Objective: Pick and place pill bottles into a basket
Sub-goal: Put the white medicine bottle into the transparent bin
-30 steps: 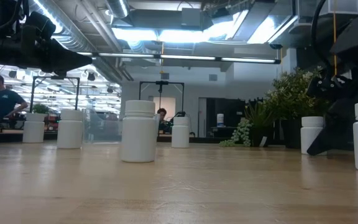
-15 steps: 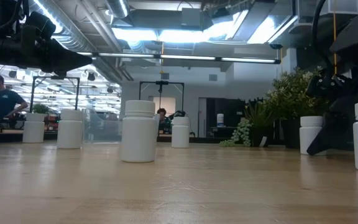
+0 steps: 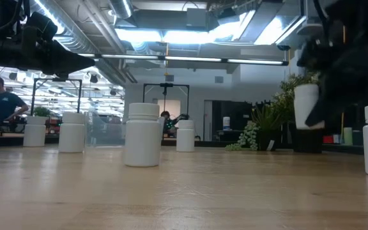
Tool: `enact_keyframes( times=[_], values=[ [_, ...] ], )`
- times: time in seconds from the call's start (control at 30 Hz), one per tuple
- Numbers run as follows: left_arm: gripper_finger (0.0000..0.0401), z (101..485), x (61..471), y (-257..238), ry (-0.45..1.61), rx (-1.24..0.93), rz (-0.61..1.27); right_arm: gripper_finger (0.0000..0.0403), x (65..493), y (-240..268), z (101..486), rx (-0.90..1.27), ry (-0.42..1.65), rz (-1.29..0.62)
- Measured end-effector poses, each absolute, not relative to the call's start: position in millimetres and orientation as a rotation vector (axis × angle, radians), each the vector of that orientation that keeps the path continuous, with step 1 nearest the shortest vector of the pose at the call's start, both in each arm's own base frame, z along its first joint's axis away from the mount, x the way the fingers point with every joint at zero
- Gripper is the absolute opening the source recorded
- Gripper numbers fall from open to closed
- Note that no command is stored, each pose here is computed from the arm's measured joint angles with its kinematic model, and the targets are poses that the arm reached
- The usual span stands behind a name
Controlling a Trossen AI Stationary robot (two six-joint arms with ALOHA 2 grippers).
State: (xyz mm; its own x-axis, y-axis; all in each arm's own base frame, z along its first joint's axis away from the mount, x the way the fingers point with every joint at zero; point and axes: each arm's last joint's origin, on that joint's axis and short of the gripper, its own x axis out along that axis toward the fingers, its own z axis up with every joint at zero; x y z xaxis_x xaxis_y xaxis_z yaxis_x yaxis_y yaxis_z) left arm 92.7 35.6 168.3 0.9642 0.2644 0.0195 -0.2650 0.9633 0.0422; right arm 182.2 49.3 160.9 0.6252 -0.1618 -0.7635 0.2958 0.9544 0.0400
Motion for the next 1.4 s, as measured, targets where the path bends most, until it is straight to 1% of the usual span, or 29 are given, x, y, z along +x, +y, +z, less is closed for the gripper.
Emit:
enact_keyframes(
  times=[0.2,0.4,0.53,0.87,1.0,1.13,1.3,1.4],
  values=[
    [0.0003,168.3,92.7,35.6,-0.014,0.045,0.268,0.0167,195.7,46.3,183.6,0.166,0.857,-0.156],
    [0.0004,168.3,92.7,35.6,-0.014,0.045,0.268,0.0167,207.6,28.1,199.4,0.147,0.833,-0.085],
    [0.0011,168.3,92.7,35.6,-0.014,0.045,0.268,0.0167,213.2,11.8,206.3,0.141,0.799,-0.095],
    [0.0052,168.3,92.5,36.1,-0.014,0.044,0.285,0.0167,221.9,-9.9,227.9,0.078,0.727,-0.139],
    [0.0082,168.3,92.5,36.3,-0.013,0.044,0.292,0.0167,223.0,-10.9,231.2,0.076,0.718,-0.141],
    [0.0125,168.4,92.5,36.3,-0.013,0.053,0.293,0.0167,222.8,-10.8,228.7,0.077,0.740,-0.142],
    [0.0184,169.2,92.5,36.3,-0.004,0.172,0.294,0.0167,223.3,-10.7,228.3,0.075,0.741,-0.141],
    [0.0212,169.7,92.4,36.3,-0.003,0.210,0.296,0.0167,223.9,-10.7,228.9,0.076,0.733,-0.140]
  ],
)
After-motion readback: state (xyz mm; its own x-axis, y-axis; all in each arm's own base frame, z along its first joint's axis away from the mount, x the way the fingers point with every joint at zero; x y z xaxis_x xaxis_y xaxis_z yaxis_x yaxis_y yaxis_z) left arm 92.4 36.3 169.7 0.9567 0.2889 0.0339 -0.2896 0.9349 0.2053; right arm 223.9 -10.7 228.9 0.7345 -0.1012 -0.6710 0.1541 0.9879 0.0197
